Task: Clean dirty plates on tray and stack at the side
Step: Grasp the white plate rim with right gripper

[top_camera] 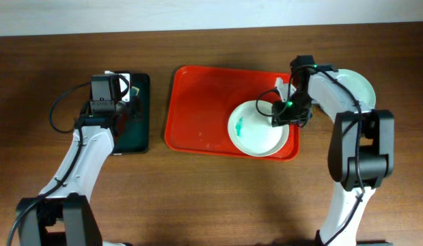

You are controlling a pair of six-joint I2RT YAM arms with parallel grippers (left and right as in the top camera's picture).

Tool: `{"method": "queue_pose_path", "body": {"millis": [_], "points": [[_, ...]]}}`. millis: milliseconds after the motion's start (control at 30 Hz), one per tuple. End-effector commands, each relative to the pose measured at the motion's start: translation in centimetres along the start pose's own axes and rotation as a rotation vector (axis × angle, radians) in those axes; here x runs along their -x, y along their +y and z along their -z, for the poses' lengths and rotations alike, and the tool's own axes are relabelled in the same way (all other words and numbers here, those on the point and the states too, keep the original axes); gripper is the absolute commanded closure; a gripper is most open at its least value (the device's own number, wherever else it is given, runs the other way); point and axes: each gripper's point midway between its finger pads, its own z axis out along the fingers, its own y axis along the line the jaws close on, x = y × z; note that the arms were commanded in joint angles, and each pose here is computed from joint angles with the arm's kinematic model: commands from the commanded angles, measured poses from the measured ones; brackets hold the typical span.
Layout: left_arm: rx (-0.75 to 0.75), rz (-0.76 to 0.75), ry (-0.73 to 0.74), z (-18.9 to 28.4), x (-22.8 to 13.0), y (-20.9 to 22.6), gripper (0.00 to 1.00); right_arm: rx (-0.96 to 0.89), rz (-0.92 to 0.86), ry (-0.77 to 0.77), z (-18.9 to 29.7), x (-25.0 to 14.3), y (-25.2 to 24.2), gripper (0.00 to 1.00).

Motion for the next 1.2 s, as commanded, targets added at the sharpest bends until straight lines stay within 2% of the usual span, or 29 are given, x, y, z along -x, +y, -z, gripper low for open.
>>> {"method": "queue_pose_path", "body": {"millis": [0, 33, 67, 100, 133, 167, 333, 400, 433, 533, 600, 700, 733, 767, 833, 867, 900, 967, 1033, 1100, 1167], "points": [[-0.013, 0.013, 0.012, -0.3, -0.5, -0.1, 1.00, -0.069, -0.066, 0.061, -0.9, -1.2, 0.7, 0.41], [-0.013, 0.013, 0.012, -0.3, -0.5, -0.1, 1.00, -0.077, -0.076, 0.069, -1.0, -1.4, 0.6, 0.34], [-0.013, 0.013, 0.012, -0.3, -0.5, -0.1, 1.00, -0.078, -0.097, 0.071, -1.0, -1.5, 0.6, 0.32], [-0.013, 0.013, 0.012, -0.3, -0.5, -0.1, 1.00, -0.077, -0.098, 0.073, -1.0, -1.6, 0.7, 0.34], [-0.013, 0.013, 0.012, -0.3, -0.5, -0.1, 1.00, -0.063, -0.102, 0.078, -1.1, -1.8, 0.9, 0.40], [-0.013, 0.013, 0.012, -0.3, -0.5, -0.1, 1.00, -0.055, -0.104, 0.087, -1.2, -2.0, 1.0, 0.51], [-0.014, 0.013, 0.012, -0.3, -0.5, -0.1, 1.00, -0.058, -0.206, 0.120, -3.6, -4.0, 0.6, 0.54], [-0.042, 0.013, 0.013, -0.3, -0.5, -0.6, 1.00, -0.062, -0.241, 0.125, -3.7, -4.3, 0.6, 0.67], [-0.050, 0.013, 0.012, -0.3, -0.5, -0.8, 1.00, -0.061, -0.244, 0.124, -3.7, -4.3, 0.6, 0.69], [-0.088, 0.014, 0.012, -0.2, -0.5, -1.4, 1.00, -0.063, -0.279, 0.073, -3.8, -3.1, 0.5, 0.93], [-0.113, 0.014, 0.012, -0.2, -0.5, -1.8, 1.00, -0.060, -0.290, -0.029, -3.9, -0.5, 0.2, 0.93], [-0.113, 0.014, 0.011, -0.2, -0.4, -1.8, 1.00, -0.062, -0.309, 0.049, -1.5, -1.3, 0.8, 0.62], [-0.113, 0.014, 0.008, -0.2, -0.4, -1.8, 1.00, -0.065, -0.317, 0.092, -1.3, -2.3, 1.0, 0.55], [-0.113, 0.014, 0.009, -0.2, -0.4, -1.8, 1.00, -0.065, -0.323, 0.120, -1.4, -3.1, 1.1, 0.54], [-0.118, 0.014, 0.010, -0.2, -0.4, -1.9, 1.00, -0.065, -0.325, 0.127, -2.2, -3.6, 0.9, 0.60], [-0.126, 0.014, 0.010, -0.2, -0.4, -2.1, 1.00, -0.058, -0.332, 0.097, -2.6, -3.0, 0.9, 0.73], [-0.176, 0.013, 0.008, 0.0, -0.4, -3.0, 1.00, -0.057, -0.348, 0.072, -2.7, -2.4, 0.8, 0.77], [-0.204, 0.004, 0.007, 0.1, -0.3, -3.8, 1.00, -0.054, -0.354, 0.021, -2.7, -1.2, 0.7, 0.77], [-0.252, -0.017, 0.014, 0.1, -0.6, -5.5, 1.00, -0.051, -0.349, -0.001, -2.8, -0.7, 0.6, 0.96], [-0.360, -0.051, 0.033, 0.3, -1.2, -9.2, 1.00, 0.022, -0.334, -0.002, -2.9, -0.3, 2.3, 0.96], [-0.395, 0.015, 0.070, -0.1, -2.0, -11.9, 1.00, 0.044, -0.257, -0.030, -3.3, 0.6, 4.5, 0.96]]}}
